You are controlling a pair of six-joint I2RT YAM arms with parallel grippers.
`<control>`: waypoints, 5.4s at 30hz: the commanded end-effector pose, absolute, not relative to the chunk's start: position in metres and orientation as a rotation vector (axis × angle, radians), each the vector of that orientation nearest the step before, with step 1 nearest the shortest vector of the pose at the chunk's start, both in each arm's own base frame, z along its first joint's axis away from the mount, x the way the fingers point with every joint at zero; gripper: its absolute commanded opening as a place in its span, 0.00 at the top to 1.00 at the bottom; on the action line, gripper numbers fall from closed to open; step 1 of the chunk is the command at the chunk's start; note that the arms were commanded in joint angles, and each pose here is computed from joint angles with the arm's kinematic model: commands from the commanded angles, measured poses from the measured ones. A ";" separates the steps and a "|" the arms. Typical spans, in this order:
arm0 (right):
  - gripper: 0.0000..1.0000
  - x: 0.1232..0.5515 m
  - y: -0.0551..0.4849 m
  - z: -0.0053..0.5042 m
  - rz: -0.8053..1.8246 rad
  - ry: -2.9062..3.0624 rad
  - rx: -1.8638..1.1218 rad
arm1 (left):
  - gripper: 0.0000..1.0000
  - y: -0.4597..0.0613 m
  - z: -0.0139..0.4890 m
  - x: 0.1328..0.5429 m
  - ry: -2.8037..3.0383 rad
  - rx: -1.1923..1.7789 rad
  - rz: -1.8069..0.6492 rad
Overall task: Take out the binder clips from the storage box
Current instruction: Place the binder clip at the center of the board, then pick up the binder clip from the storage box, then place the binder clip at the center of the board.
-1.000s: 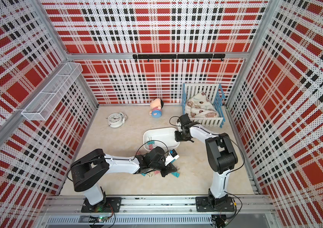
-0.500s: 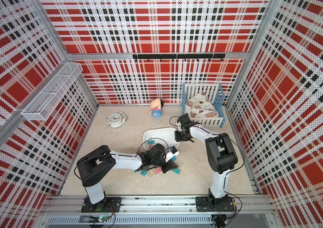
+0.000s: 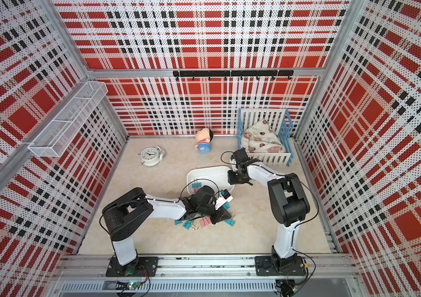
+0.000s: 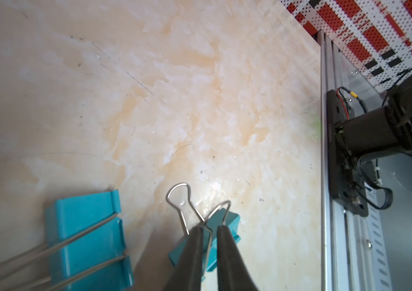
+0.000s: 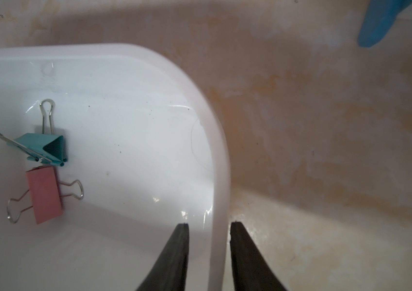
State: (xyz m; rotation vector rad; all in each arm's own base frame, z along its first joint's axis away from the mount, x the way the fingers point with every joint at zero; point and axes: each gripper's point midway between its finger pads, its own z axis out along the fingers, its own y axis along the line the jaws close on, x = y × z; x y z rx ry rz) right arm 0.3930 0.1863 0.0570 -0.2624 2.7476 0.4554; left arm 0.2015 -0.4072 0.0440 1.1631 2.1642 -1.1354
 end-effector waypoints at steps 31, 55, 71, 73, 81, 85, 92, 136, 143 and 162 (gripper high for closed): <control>0.62 0.400 0.188 0.061 0.463 2.734 -0.266 | 0.69 -0.271 0.102 0.383 2.331 0.502 -0.452; 0.62 0.399 0.187 0.056 0.467 2.743 -0.266 | 0.68 -0.261 0.087 0.371 2.402 0.563 -0.317; 0.62 0.397 0.188 0.052 0.472 2.749 -0.280 | 0.67 -0.273 0.073 0.346 2.442 0.552 -0.231; 0.62 0.396 0.188 0.051 0.470 2.751 -0.282 | 0.67 -0.272 0.074 0.346 2.436 0.543 -0.211; 0.62 0.396 0.188 0.051 0.470 2.752 -0.281 | 0.67 -0.272 0.069 0.344 2.450 0.547 -0.193; 0.62 0.396 0.188 0.051 0.472 2.752 -0.280 | 0.67 -0.269 0.065 0.342 2.457 0.544 -0.149; 0.62 0.396 0.188 0.051 0.474 2.752 -0.283 | 0.67 -0.268 0.056 0.339 2.476 0.550 -0.128; 0.62 0.398 0.188 0.052 0.470 2.756 -0.275 | 1.00 -0.278 0.162 0.336 2.171 0.612 -0.052; 0.62 0.398 0.188 0.052 0.470 2.757 -0.278 | 1.00 -0.303 0.180 0.302 2.083 0.774 -0.137; 0.62 0.396 0.187 0.051 0.470 2.758 -0.278 | 1.00 -0.373 0.119 0.205 2.032 1.197 -0.227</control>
